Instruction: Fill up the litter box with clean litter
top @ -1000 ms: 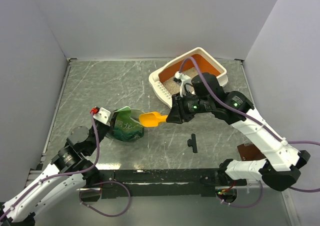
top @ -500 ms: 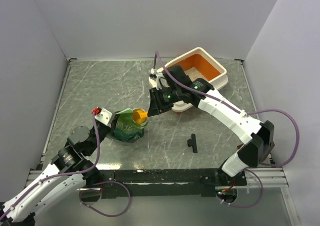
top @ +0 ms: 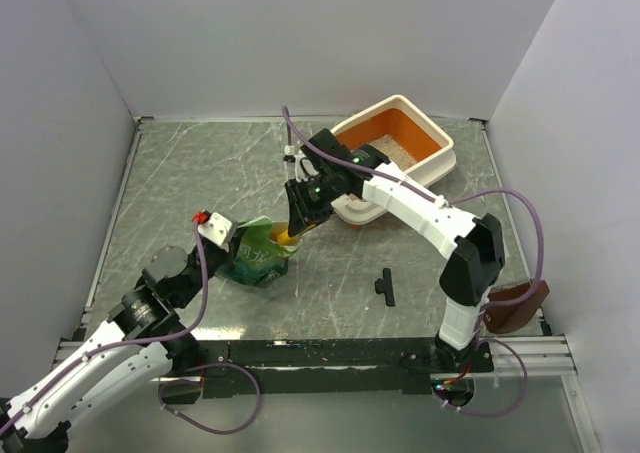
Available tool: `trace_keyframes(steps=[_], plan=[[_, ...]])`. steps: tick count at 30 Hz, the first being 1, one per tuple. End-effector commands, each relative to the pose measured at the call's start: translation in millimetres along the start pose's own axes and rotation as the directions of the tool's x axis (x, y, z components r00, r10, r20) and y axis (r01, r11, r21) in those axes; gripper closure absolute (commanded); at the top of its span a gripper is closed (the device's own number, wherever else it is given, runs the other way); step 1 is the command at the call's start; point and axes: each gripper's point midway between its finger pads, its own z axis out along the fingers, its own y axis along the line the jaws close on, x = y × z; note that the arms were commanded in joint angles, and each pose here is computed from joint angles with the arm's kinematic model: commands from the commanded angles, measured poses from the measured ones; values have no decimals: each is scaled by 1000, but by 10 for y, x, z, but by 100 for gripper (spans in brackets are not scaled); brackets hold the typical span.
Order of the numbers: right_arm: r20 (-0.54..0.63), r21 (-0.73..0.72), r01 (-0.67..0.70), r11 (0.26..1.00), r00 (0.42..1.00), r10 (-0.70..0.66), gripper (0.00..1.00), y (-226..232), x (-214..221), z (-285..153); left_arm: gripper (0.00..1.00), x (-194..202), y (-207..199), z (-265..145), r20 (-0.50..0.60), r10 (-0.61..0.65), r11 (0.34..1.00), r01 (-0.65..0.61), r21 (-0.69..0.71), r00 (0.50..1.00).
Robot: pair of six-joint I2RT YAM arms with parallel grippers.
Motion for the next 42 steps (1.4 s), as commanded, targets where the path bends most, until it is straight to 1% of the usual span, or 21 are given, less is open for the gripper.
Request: trace_keyframes(steps=[1,4,7,11,16,21,24,28,33,38,42], plan=[[-73,85,-54,995,996,60,100,-181,79,117,99,-249,-67,62,49,-48,998,47,29,998],[-98,78,-79,994,991,87,100,-248,113,357,99,-218,-105,86,34,-50,998,48,45,998],[-154,57,-120,991,980,127,100,-319,227,599,99,-208,-115,91,33,-49,998,48,50,998],[-205,12,-200,980,958,198,100,-359,364,875,100,-215,-109,86,36,-48,998,47,48,998],[-209,-107,-311,944,936,284,100,-299,465,1160,99,-225,-93,74,42,-47,998,45,42,998],[-177,-268,-349,898,934,310,100,-184,411,1390,99,-207,-102,78,37,-46,998,44,45,998],[-148,-388,-331,860,944,296,100,-68,351,1473,99,-207,-97,74,39,-43,998,41,43,998],[-105,-524,-316,791,945,308,100,90,260,1459,99,-214,-86,67,45,-43,998,41,38,998],[-5,-656,-235,717,952,307,100,275,85,1283,99,-206,-76,68,43,-41,999,39,32,998],[57,-727,-174,665,949,310,100,405,9,1071,99,-204,-60,61,44,-38,999,37,24,998],[73,-758,-152,634,947,313,100,494,-2,913,99,-208,-59,54,47,-37,999,36,24,998]])
